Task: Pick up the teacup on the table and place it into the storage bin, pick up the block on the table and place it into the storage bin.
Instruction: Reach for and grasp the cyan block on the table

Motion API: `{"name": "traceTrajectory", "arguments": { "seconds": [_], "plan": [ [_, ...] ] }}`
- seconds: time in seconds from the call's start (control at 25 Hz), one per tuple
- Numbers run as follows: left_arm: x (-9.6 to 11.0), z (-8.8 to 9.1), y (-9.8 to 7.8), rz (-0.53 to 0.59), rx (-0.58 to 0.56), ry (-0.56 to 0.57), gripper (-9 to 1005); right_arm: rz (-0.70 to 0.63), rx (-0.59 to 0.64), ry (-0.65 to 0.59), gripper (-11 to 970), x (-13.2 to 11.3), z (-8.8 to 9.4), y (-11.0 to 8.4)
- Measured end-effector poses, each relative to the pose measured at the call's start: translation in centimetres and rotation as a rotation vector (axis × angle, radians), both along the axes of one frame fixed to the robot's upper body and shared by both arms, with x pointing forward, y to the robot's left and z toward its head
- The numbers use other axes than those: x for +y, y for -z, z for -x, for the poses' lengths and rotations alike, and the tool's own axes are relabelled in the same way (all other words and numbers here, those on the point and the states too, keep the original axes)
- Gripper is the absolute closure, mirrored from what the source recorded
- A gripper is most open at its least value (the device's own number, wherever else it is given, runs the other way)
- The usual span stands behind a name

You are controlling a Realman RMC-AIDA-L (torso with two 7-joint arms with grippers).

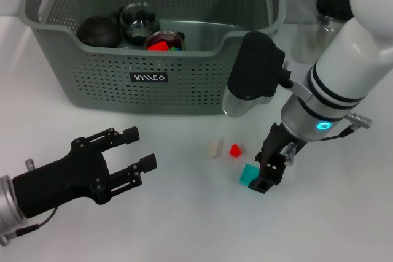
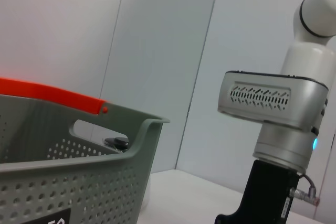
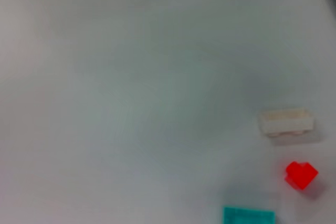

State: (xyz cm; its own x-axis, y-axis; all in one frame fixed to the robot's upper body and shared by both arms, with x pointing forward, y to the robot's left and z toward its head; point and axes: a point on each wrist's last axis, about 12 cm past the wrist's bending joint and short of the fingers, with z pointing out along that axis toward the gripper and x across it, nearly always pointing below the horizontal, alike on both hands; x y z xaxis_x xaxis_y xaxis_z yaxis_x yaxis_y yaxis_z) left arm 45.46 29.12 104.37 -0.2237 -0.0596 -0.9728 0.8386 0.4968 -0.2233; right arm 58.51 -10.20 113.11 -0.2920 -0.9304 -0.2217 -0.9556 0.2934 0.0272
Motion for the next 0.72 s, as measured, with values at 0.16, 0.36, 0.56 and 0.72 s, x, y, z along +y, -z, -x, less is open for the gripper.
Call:
{"name": "traceTrajectory", "arguments": {
  "seconds": [0.16,0.36,0.56,0.72],
  "plan": [
    [0.0,0.1,0.0,0.0,0.001,-0.001,339,-0.006,-0.004,0.009,353,0.0,-0.2,0.7],
    [0.1,0.1,0.1,0.0,0.003,-0.003,339,-0.034,0.0,0.017,353,0.3,-0.3,1.0],
    [0.1,0.1,0.1,0.0,0.003,-0.003,339,-0.034,0.01,0.029,354,0.2,-0.3,1.6],
    [0.1,0.1,0.1,0.0,0.003,-0.003,339,-0.031,0.009,0.042,355,0.1,-0.4,1.8]
  ]
}}
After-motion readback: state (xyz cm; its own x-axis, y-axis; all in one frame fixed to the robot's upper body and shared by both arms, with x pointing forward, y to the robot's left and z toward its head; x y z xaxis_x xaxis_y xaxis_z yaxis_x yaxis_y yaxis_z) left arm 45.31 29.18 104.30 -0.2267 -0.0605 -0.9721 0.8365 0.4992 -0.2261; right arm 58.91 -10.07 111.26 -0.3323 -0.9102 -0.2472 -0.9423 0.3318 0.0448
